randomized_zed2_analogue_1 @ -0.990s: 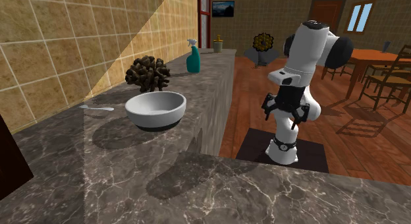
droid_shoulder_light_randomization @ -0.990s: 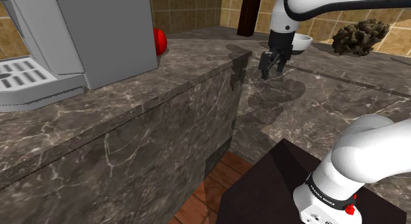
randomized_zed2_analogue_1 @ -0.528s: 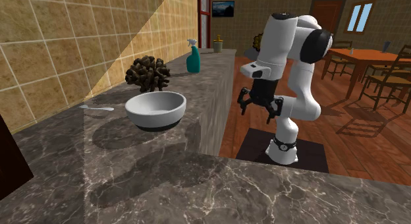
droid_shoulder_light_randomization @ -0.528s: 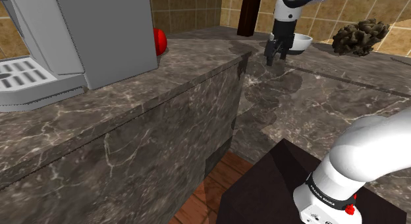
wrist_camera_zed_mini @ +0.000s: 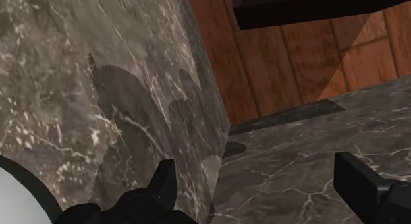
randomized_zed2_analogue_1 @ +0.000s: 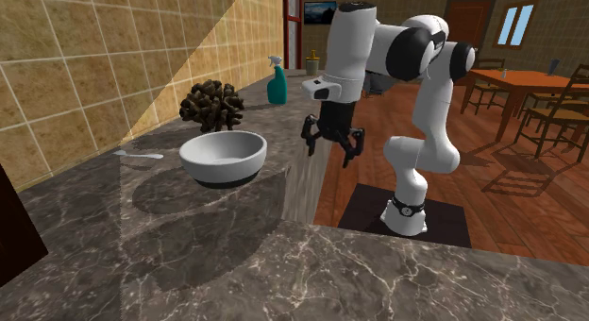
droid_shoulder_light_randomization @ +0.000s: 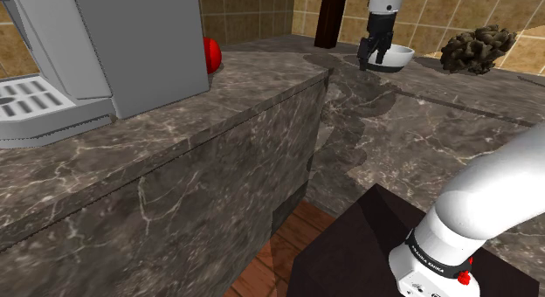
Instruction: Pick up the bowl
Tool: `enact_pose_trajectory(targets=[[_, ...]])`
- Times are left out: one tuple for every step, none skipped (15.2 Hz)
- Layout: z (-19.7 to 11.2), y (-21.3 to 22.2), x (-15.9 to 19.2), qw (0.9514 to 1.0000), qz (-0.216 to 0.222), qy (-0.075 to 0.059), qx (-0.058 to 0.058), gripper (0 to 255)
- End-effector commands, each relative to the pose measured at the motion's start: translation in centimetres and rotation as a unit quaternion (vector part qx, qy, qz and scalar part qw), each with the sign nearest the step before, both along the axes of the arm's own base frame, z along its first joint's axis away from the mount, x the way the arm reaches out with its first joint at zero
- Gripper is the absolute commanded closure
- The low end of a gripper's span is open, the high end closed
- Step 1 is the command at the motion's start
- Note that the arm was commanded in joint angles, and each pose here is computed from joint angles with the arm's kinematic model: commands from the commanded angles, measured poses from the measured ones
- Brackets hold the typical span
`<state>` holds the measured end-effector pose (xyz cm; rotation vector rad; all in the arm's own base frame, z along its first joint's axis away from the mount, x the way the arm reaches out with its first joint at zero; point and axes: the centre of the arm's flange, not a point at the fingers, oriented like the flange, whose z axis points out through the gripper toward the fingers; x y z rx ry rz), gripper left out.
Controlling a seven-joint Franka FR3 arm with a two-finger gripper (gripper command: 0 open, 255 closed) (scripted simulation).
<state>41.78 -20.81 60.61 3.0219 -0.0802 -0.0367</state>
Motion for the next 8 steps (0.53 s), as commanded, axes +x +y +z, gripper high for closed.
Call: enact_pose_trajectory(targets=[[0.4,-2.4,1.5,1.0000,0.003,0.002,-0.001,0],[0.7,-3.5,2.1,1.0000,0.004,0.003,-0.001,0],[1.1,-4.7,2.7,1.0000,0.005,0.004,-0.001,0],[1.4,-5.8,3.2,1.0000,0.006,0.004,-0.001,0],[1.7,-6.9,3.8,1.0000,0.007,0.005,-0.001,0],[2.0,-8.1,4.5,0.9999,0.009,0.006,-0.001,0],[2.3,-9.2,5.1,0.9999,0.010,0.007,-0.001,0],[2.6,-10.4,5.7,0.9999,0.011,0.008,-0.002,0]])
